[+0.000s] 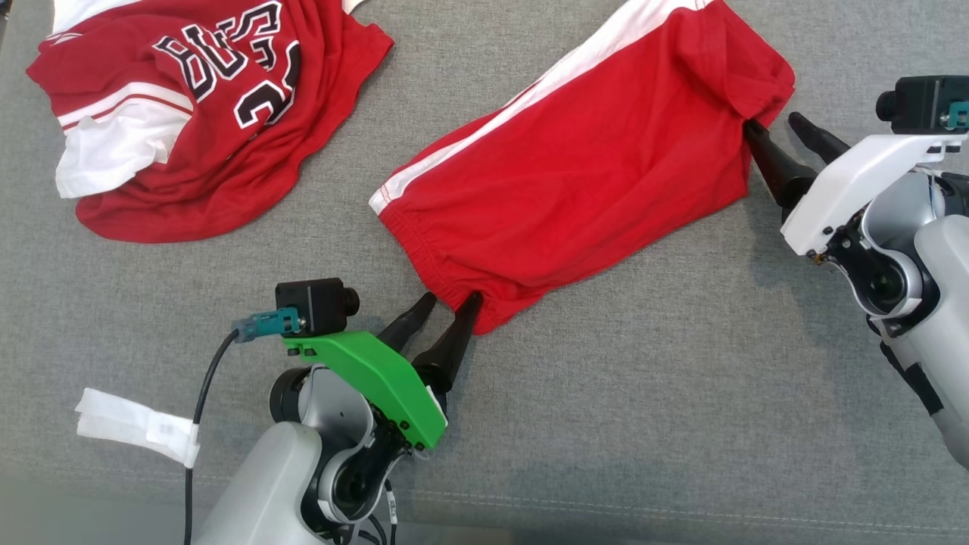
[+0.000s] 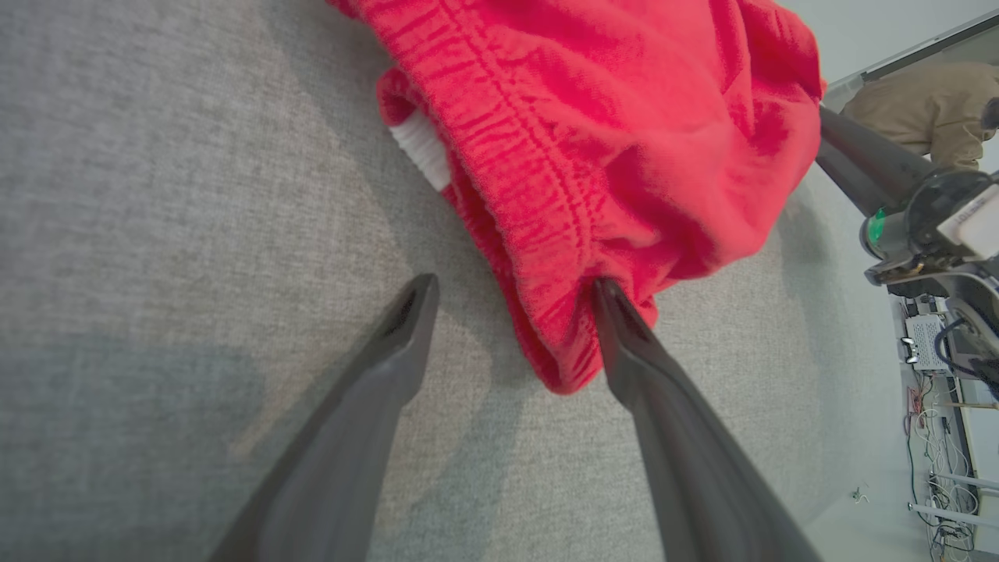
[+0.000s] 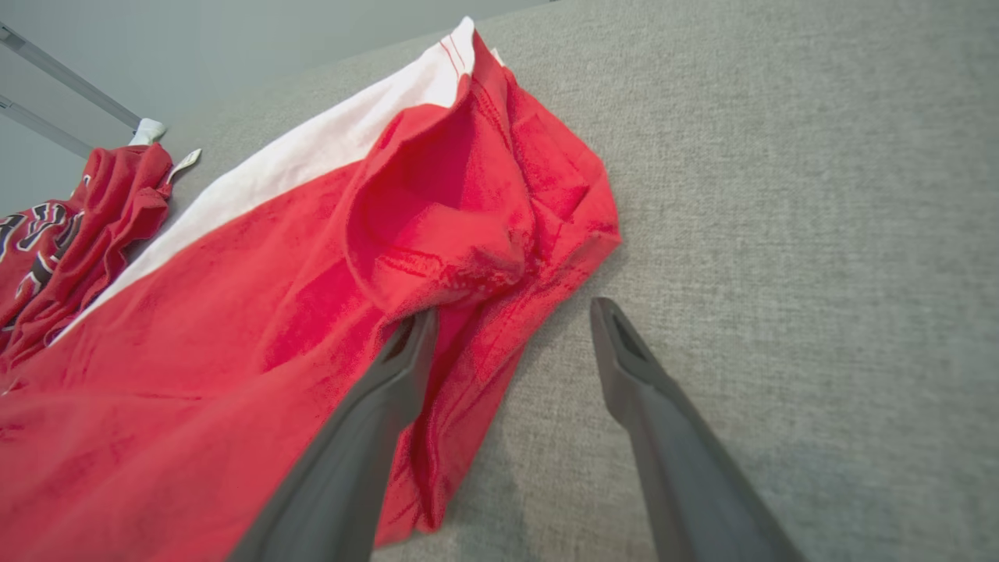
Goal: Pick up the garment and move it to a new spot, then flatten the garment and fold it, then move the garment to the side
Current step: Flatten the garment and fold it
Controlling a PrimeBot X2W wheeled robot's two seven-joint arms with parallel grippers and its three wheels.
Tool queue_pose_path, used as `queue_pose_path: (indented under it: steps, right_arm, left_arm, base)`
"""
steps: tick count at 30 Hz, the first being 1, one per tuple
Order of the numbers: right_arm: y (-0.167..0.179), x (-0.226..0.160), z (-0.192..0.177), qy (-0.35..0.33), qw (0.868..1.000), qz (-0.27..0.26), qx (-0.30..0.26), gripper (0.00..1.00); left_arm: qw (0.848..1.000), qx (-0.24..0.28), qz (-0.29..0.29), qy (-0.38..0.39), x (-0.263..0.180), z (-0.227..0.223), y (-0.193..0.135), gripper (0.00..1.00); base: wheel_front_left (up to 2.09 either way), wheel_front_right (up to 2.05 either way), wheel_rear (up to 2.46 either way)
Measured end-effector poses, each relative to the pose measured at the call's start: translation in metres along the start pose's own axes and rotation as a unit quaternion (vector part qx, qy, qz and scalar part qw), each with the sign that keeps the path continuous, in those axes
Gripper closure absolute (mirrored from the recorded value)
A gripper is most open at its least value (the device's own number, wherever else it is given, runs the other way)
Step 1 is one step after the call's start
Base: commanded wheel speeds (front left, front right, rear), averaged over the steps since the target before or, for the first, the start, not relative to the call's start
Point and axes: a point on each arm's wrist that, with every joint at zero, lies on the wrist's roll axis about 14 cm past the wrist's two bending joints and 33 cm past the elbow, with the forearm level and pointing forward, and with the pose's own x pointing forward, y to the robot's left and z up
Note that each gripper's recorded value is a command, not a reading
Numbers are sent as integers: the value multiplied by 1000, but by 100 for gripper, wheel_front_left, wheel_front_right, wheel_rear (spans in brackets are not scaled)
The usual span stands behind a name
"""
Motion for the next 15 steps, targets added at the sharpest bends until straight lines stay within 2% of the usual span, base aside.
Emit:
queue_pose_path:
  steps: [13,15]
  right_arm:
    - [0,10,-6,39,999,-3,7,0]
    - [0,12,-5,43,999,-3,8,2]
  left_arm:
    - [999,-10,-7,32,7,-6,-5,0]
    - [999,-12,-7,32,8,-5,-5,28]
  base:
    - [0,0,0]
    - [0,0,0]
